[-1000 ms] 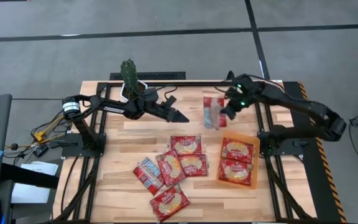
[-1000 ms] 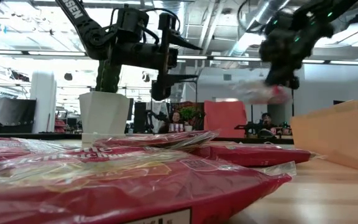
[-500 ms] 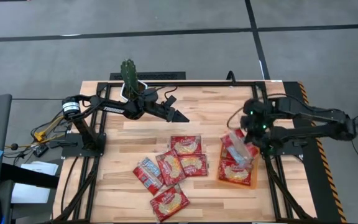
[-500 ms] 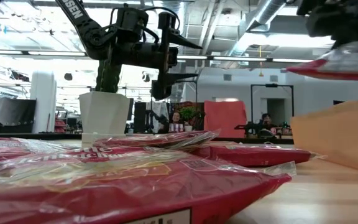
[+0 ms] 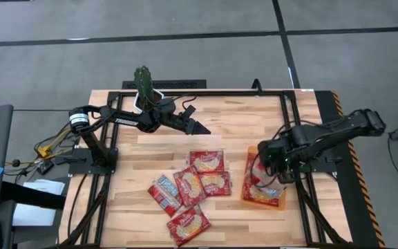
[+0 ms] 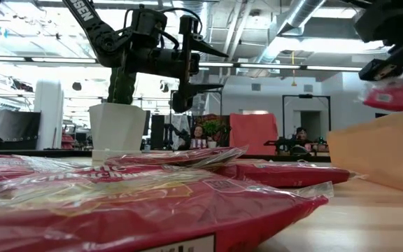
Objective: Sort popcorn bags into baskets
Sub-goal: Put the popcorn bag into the orange bin
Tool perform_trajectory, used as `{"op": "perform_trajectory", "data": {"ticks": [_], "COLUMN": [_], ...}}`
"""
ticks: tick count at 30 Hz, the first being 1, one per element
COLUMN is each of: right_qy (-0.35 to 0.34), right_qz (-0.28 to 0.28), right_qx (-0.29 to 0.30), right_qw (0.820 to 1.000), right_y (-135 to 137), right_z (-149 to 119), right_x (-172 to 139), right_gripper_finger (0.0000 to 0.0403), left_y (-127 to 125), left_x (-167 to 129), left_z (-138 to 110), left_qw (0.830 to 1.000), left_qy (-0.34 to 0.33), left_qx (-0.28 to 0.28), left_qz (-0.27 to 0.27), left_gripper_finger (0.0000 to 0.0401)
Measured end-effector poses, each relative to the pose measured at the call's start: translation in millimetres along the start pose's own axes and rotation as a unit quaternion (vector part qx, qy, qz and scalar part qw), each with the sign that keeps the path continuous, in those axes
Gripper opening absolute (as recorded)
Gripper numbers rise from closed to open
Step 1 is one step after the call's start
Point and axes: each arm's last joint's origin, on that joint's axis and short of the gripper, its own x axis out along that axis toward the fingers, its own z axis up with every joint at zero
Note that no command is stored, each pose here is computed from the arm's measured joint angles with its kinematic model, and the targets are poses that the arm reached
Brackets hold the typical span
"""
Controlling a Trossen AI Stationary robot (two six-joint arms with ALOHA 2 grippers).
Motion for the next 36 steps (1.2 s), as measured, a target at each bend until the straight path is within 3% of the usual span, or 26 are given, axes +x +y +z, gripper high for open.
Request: {"op": "perform_trajectory", "data": {"ticks": [18,26,32,36], "right_qy": [0.068,0.076,0.064,0.035], "right_qz": [0.006,0.01,0.01,0.013], "right_qx": [-0.074,-0.1,-0.052,-0.034], "right_qw": [0.995,0.992,0.997,0.999], "right_y": [20,25,22,24], "right_z": [25,25,25,28], "right_x": [50,56,50,31], "right_gripper_finger": [0.0033,0.0119,0.02,0.0233], "left_y": [3,6,13,16], "left_x": [0,0,0,2], "left_z": [-2,-4,-11,-21], "left_qw": [1.0,0.999,0.996,0.99], "left_qy": [0.011,0.02,0.051,0.083], "left_qx": [0.0,0.001,0.036,0.079], "left_qz": [0.011,0.025,0.059,0.079], "left_gripper_finger": [0.0254,0.0254,0.0254,0.0254]}}
